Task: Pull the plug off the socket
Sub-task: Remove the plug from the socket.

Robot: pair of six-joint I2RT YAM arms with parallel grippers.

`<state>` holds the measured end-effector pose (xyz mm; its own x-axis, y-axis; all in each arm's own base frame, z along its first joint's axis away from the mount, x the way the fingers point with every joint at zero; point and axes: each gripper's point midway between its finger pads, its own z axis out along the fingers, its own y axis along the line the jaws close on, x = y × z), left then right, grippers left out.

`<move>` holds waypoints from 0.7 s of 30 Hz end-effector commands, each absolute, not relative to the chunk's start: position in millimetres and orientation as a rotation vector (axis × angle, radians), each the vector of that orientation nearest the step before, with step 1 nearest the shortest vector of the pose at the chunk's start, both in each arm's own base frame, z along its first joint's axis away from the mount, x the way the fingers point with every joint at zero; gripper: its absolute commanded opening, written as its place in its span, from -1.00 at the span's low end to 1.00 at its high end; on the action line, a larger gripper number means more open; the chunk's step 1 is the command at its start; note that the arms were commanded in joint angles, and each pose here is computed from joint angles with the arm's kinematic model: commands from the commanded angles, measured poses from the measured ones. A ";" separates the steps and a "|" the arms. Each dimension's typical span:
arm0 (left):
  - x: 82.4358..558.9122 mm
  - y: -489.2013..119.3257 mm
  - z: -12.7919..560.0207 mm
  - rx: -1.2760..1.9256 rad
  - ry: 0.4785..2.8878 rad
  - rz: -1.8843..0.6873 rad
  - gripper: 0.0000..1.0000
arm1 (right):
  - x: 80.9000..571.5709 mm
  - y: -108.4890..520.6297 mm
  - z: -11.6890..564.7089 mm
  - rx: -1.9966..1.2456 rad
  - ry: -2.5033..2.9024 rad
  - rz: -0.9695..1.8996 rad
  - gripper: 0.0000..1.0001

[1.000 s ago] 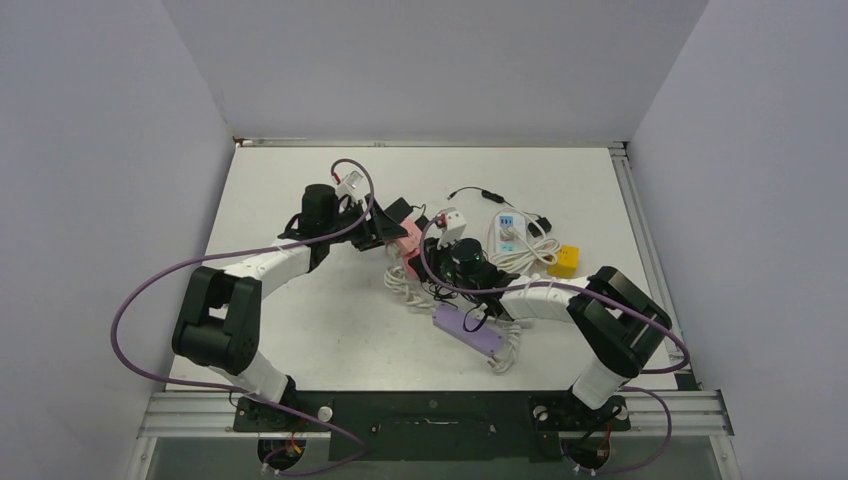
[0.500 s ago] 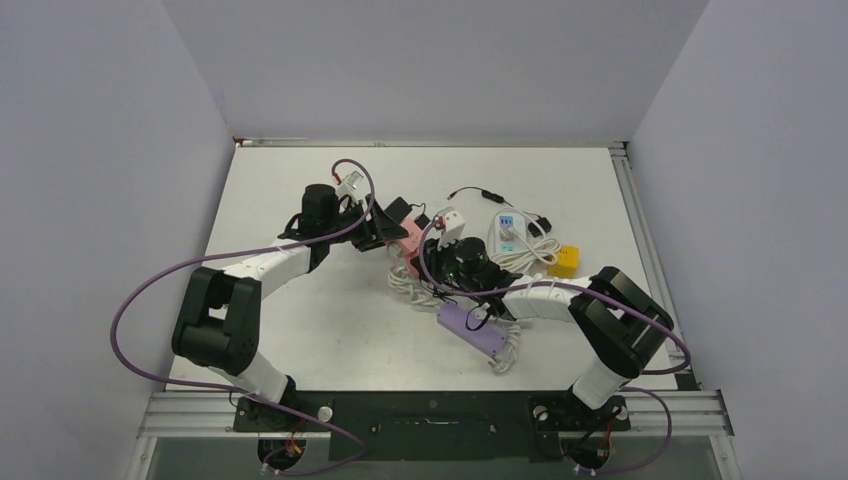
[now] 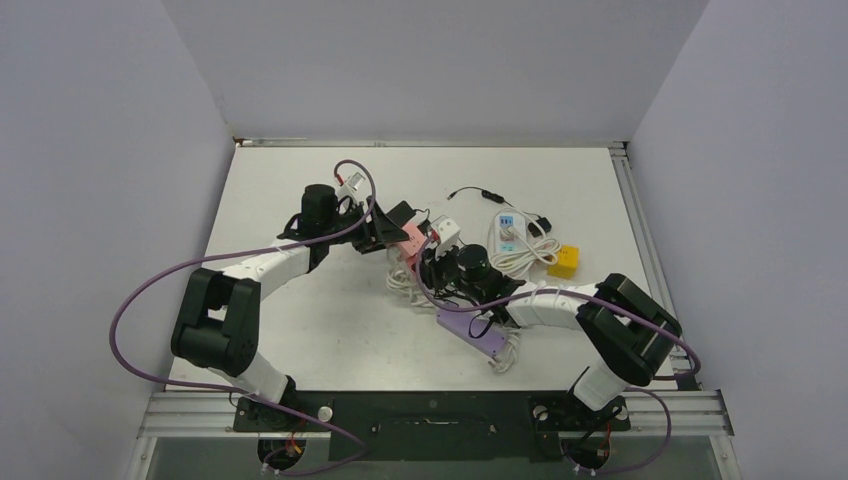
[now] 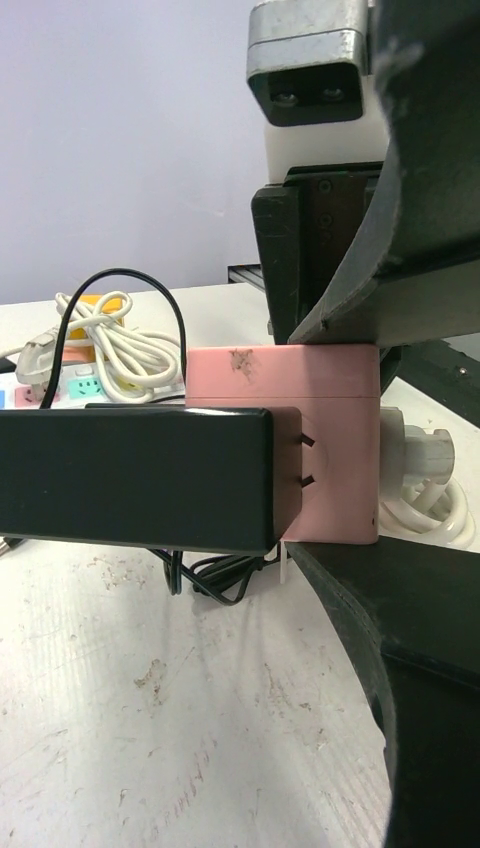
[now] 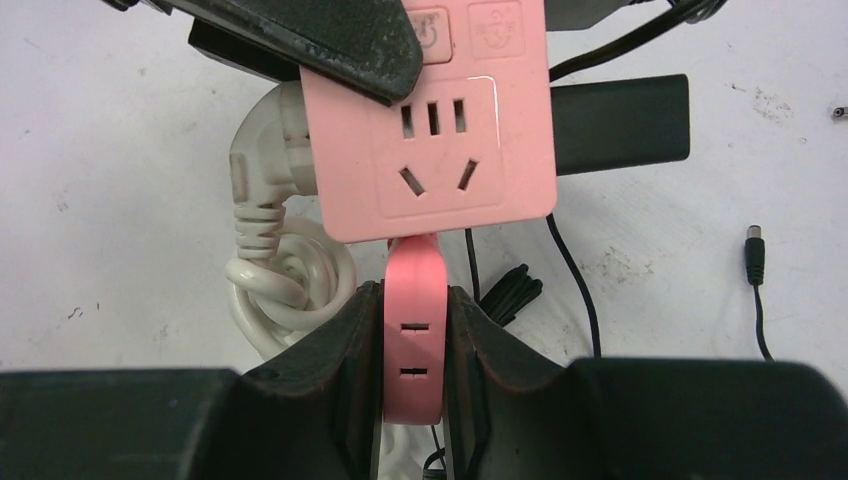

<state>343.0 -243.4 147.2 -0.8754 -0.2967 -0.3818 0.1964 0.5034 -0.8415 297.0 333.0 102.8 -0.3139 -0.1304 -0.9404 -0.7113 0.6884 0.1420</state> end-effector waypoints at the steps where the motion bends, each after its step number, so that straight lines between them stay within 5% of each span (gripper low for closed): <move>1: 360.3 -242.6 201.0 -0.005 2.083 -1.361 -1.00 | 280.8 355.0 147.2 -0.759 1.648 0.736 -0.89; 21: 365.5 -233.1 201.5 -0.023 2.085 -1.342 -1.00 | 308.9 332.0 136.6 -0.565 1.776 0.660 -0.89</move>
<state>339.5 -239.5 149.5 -0.8843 -0.2901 -0.3660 0.1899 0.4926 -0.8493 292.4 334.3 106.2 -0.2980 -0.1448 -0.9435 -0.7097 0.6947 0.1175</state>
